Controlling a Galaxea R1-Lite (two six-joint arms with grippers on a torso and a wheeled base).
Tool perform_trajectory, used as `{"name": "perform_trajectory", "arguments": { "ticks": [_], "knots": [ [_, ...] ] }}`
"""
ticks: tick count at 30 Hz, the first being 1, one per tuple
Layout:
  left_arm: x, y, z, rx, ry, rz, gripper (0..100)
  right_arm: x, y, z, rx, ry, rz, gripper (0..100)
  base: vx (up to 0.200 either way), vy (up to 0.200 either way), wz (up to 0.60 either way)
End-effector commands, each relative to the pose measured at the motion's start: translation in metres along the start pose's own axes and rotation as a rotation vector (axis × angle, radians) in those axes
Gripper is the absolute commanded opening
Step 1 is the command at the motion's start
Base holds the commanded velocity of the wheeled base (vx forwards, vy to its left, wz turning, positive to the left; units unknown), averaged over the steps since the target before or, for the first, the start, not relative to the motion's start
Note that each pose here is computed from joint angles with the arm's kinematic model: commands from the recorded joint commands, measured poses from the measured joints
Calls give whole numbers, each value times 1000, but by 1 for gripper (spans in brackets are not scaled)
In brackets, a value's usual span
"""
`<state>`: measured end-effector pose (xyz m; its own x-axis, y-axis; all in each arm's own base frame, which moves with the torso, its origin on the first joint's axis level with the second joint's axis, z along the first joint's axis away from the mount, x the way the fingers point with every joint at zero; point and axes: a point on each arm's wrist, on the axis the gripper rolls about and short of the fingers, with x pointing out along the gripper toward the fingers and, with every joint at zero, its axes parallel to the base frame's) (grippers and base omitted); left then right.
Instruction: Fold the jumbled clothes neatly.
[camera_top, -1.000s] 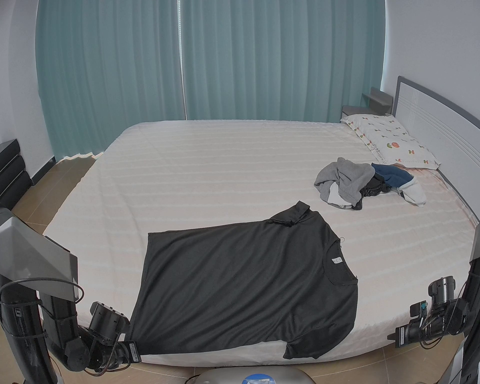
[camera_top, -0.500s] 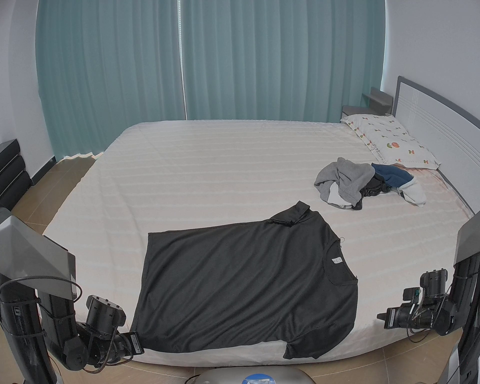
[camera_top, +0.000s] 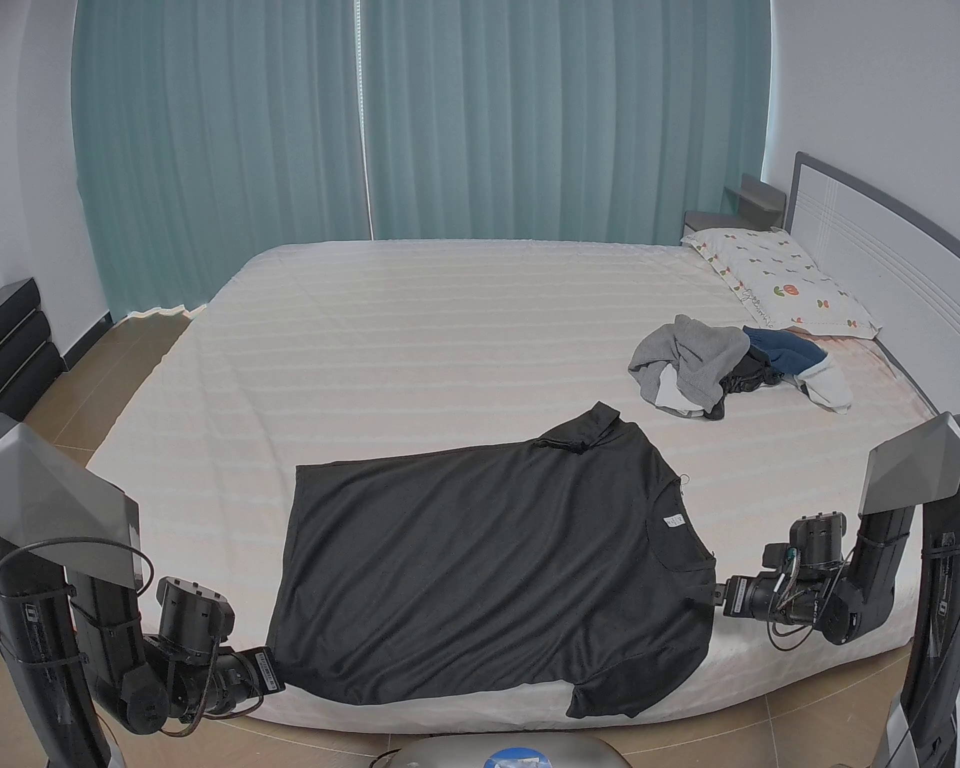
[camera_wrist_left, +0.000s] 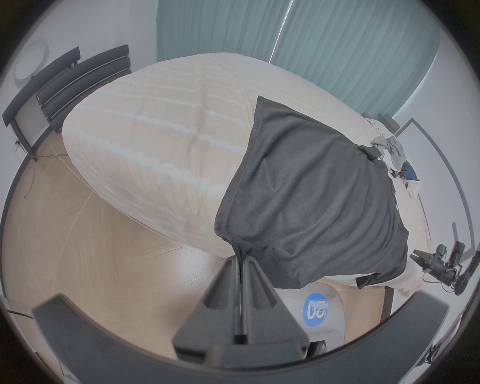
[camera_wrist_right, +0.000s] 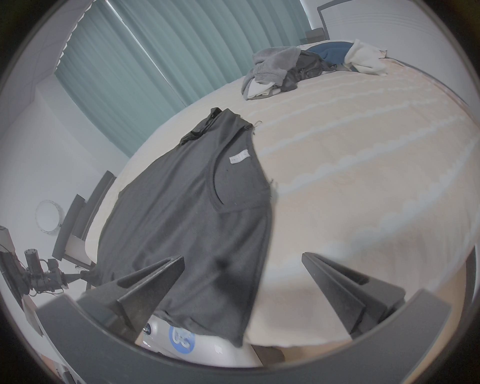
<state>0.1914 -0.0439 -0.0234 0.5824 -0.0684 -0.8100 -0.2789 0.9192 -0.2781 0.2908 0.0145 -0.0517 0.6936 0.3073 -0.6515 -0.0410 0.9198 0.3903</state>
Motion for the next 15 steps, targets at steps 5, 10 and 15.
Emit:
{"name": "perform_trajectory", "arguments": {
  "ticks": [5,10,15],
  "knots": [
    [5,9,1,-33,17,15,0,29,8,9,-2,11,44,100,0,0,0],
    [9,10,0,-35,4,14,0,39,7,14,-1,15,36,0,0,0,0],
    [8,10,1,-37,-3,10,0,44,10,17,-8,10,40,0,0,0,0]
  ]
}}
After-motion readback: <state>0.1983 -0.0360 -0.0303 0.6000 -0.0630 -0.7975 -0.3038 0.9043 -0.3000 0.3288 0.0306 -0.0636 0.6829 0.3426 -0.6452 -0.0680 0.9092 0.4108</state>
